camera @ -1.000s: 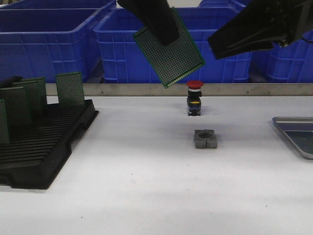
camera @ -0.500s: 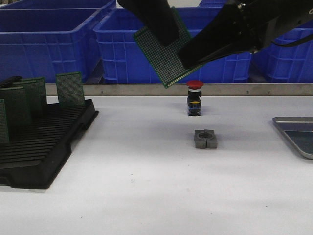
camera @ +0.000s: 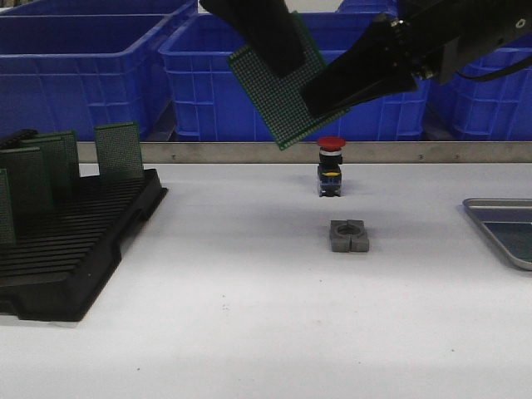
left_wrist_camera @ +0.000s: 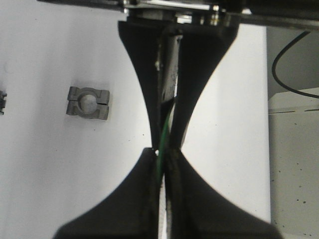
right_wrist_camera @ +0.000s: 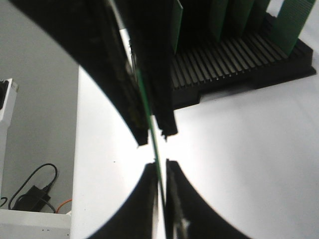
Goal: Place circuit board on tray
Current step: 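Reach the right gripper to the held board and grasp it, then release with the left gripper, carry board to tray with right gripper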
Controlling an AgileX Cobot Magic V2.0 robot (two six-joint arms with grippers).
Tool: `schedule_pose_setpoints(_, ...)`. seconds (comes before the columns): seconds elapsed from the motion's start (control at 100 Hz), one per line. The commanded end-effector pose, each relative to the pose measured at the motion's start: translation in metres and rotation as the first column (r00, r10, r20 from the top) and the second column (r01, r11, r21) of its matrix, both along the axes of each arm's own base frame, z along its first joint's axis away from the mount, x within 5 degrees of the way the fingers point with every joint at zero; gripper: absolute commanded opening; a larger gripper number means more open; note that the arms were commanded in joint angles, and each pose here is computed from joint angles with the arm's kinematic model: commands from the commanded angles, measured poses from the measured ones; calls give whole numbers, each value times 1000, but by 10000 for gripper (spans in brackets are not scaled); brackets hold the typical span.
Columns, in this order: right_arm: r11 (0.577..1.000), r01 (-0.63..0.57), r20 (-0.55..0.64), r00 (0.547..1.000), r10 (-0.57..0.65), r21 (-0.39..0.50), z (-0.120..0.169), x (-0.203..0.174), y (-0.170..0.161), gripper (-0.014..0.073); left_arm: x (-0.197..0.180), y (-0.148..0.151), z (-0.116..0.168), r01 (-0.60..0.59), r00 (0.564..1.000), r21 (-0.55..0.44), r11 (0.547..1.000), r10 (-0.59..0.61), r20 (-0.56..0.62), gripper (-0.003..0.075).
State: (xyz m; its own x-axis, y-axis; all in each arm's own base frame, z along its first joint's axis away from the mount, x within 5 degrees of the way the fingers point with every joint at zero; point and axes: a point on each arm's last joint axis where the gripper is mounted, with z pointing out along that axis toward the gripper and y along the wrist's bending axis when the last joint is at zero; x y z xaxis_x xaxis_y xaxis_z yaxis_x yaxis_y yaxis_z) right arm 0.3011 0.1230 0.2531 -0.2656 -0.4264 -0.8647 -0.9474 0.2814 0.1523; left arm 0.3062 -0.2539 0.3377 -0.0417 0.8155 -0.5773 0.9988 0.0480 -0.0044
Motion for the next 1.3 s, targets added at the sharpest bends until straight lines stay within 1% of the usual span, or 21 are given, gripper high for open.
schedule_pose_setpoints(0.0, 996, 28, 36, 999, -31, 81, 22, 1, 2, -62, -14, 2, 27, 19, 1000, -68, 997, -18, 9, -17)
schedule_pose_setpoints(0.08, 996, 28, 36, 999, -31, 80, 22, 1, 2, -62, -14, 2, 27, 19, 1000, -68, 997, -18, 9, 4)
schedule_pose_setpoints(0.15, 996, 28, 36, 999, -31, 80, 22, 1, 2, -62, -14, 2, 27, 19, 1000, -68, 997, -18, 9, 84)
schedule_pose_setpoints(0.22, 996, 32, 37, 999, -35, 79, 22, 1, 1, -62, -14, 2, 27, 19, 1000, -68, 997, -18, 9, 227)
schedule_pose_setpoints(0.27, 996, 31, 37, 999, -34, 78, 22, 1, 1, -62, -14, 2, 27, 19, 1000, -68, 997, -18, 9, 379)
schedule_pose_setpoints(0.29, 996, 31, 37, 999, -34, 78, 22, 1, 1, -62, -14, 2, 27, 19, 1000, -68, 997, -18, 9, 418)
schedule_pose_setpoints(0.3, 996, 31, 37, 999, -34, 78, 22, 1, 1, -62, -14, 2, 27, 19, 1000, -68, 997, -18, 9, 456)
schedule_pose_setpoints(0.34, 996, 36, 37, 999, -39, 77, 22, 2, 1, -62, -14, 2, 27, 18, 1000, -69, 997, -17, 11, 557)
schedule_pose_setpoints(0.41, 996, 48, 40, 998, -51, 72, 24, 1, 0, -62, -14, 1, 27, 17, 1000, -71, 997, -16, 12, 667)
schedule_pose_setpoints(0.47, 995, 81, 39, 996, -84, 61, 26, 2, -4, -62, -14, 1, 27, 17, 1000, -71, 997, -16, 12, 690)
schedule_pose_setpoints(0.58, 983, 178, 16, 984, -179, 40, 33, 4, -19, -62, -14, 1, 27, 17, 1000, -71, 997, -16, 12, 661)
schedule_pose_setpoints(0.67, 959, 282, -46, 959, -281, 17, 36, 5, -40, -62, -14, 1, 27, 17, 1000, -71, 997, -16, 12, 656)
schedule_pose_setpoints(0.75, 922, 388, -132, 913, -386, -9, 36, 7, -62, -62, -14, 1, 27, 17, 1000, -71, 997, -16, 12, 656)
schedule_pose_setpoints(0.76, 908, 418, -156, 896, -416, -19, 35, 8, -69, -62, -14, 1, 27, 17, 1000, -71, 997, -16, 12, 656)
schedule_pose_setpoints(0.79, 894, 448, -179, 877, -445, -27, 34, 8, -76, -62, -14, 1, 27, 17, 1000, -71, 997, -16, 12, 656)
schedule_pose_setpoints(0.92, 767, 637, -296, 719, -629, -84, 28, 12, -123, -62, -14, 1, 27, 17, 1000, -71, 997, -16, 12, 656)
schedule_pose_setpoints(0.97, 704, 703, -338, 640, -690, -103, 25, 12, -143, -62, -14, 1, 27, 17, 1000, -71, 997, -16, 12, 656)
schedule_pose_setpoints(1.09, 591, 793, -416, 493, -764, -146, 13, 11, -182, -62, -14, 1, 27, 17, 1000, -71, 997, -16, 12, 656)
schedule_pose_setpoints(1.16, 551, 817, -461, 428, -778, -171, 4, 10, -197, -62, -14, 1, 27, 17, 1000, -71, 997, -16, 12, 656)
schedule_pose_setpoints(1.21, 533, 826, -494, 392, -776, -183, -3, 10, -205, -62, -14, 1, 27, 17, 1000, -71, 997, -16, 12, 656)
schedule_pose_setpoints(1.29, 529, 824, -533, 359, -766, -204, -16, 13, -211, -62, -14, 1, 27, 17, 1000, -71, 997, -16, 12, 656)
